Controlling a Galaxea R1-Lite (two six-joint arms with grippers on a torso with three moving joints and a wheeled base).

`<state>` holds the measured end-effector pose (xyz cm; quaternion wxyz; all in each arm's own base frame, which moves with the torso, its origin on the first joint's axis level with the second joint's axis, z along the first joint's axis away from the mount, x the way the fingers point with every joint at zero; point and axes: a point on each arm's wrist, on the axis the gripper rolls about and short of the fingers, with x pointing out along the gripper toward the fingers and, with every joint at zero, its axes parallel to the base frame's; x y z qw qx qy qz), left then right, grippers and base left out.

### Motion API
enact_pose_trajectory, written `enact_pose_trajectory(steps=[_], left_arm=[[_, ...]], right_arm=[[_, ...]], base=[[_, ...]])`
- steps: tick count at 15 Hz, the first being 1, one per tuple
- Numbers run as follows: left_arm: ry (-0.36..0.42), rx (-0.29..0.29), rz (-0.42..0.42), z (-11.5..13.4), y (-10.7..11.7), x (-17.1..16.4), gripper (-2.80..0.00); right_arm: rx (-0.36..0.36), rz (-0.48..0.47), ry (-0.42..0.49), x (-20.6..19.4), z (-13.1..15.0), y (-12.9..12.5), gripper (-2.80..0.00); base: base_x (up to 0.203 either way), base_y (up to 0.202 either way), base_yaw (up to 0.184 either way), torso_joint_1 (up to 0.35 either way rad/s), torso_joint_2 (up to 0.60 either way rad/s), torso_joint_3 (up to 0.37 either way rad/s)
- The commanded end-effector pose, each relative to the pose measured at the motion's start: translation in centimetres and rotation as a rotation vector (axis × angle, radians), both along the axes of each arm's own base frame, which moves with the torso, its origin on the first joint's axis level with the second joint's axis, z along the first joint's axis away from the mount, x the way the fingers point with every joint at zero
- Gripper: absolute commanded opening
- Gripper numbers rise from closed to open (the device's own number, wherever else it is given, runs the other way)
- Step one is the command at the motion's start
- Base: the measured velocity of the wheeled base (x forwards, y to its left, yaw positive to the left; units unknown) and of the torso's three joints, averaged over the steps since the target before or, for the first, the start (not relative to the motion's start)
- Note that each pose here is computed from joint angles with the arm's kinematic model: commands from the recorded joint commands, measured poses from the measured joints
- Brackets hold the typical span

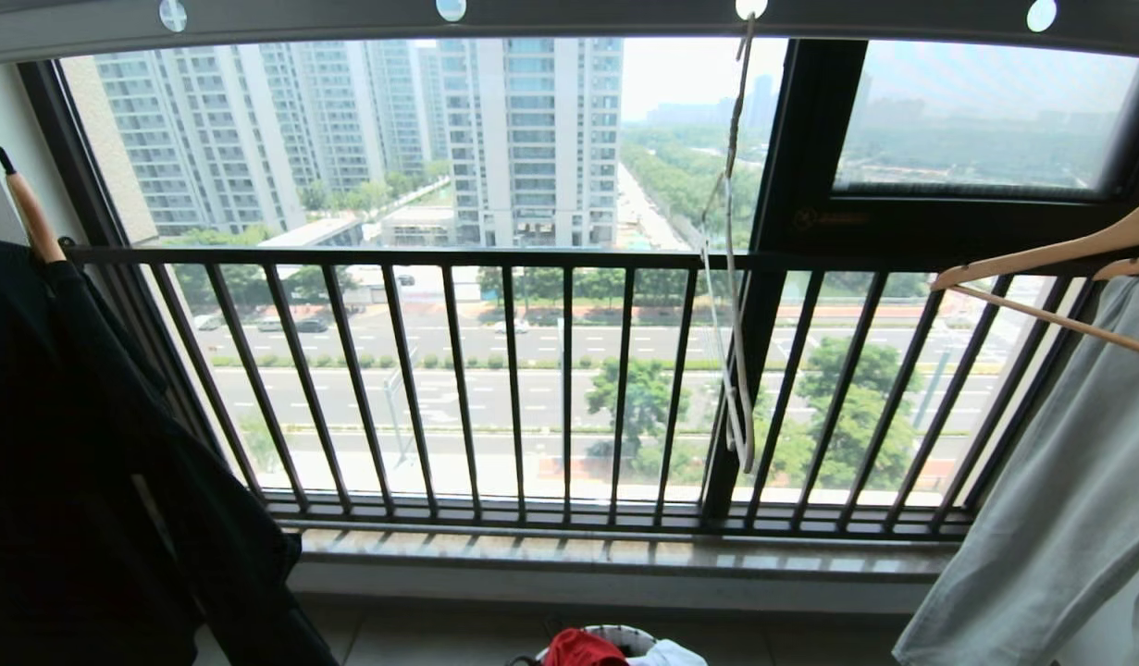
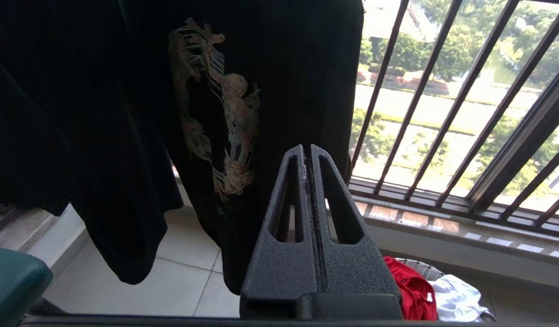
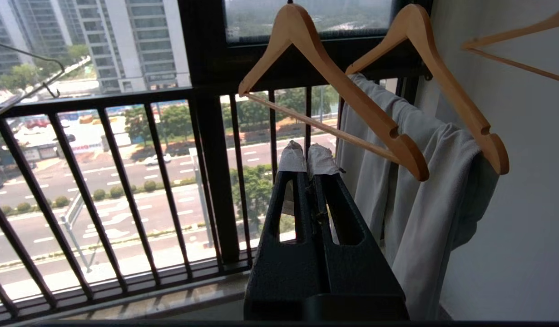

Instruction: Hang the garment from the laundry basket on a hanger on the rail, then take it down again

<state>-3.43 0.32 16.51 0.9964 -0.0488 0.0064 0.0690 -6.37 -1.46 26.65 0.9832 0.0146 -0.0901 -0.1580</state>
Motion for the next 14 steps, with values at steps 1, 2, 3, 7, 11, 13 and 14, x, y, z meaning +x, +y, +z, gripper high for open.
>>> enact_pose_trajectory(steps=[1, 2, 3, 7, 11, 13, 14], left_arm=[[0.001, 0.026, 0.002, -3.3, 0.0, -0.5, -2.80], [-0.002, 0.048, -0.002, -4.3, 0.0, -0.6, -2.80], [-0.003, 0.072, -0.017, -5.3, 0.0, -0.7, -2.80], [0.084, 0.120, -0.051, -8.1, -0.1, 0.2, -2.80], [0.017, 0.130, -0.087, -8.9, -0.2, 1.0, -2.80], [0.004, 0.128, -0.103, -9.1, -0.2, 1.1, -2.80], [0.002, 0.126, -0.104, -9.1, -0.2, 1.1, -2.80]], right_arm=[[0.008, -0.002, 0.013, -0.6, -1.8, 0.0, -2.80], [0.024, -0.001, 0.026, -0.4, -2.2, 0.0, -2.80], [0.021, -0.003, 0.032, -0.3, -2.3, 0.0, -2.80], [0.008, 0.012, 0.089, 0.5, -3.6, 0.4, -2.80], [-0.020, 0.153, 0.109, -0.1, -9.2, 1.0, -2.80], [-0.071, 0.277, 0.144, 0.3, -12.6, 1.3, -2.80], [-0.091, 0.298, 0.185, 1.0, -14.0, 1.4, -2.80]], base=[[0.000, 0.000, 0.000, 0.000, 0.00, 0.000], [0.000, 0.000, 0.000, 0.000, 0.00, 0.000], [0.000, 0.000, 0.000, 0.000, 0.00, 0.000], [0.000, 0.000, 0.000, 0.000, 0.00, 0.000], [0.000, 0.000, 0.000, 0.000, 0.00, 0.000], [0.000, 0.000, 0.000, 0.000, 0.00, 0.000], [0.000, 0.000, 0.000, 0.000, 0.00, 0.000]])
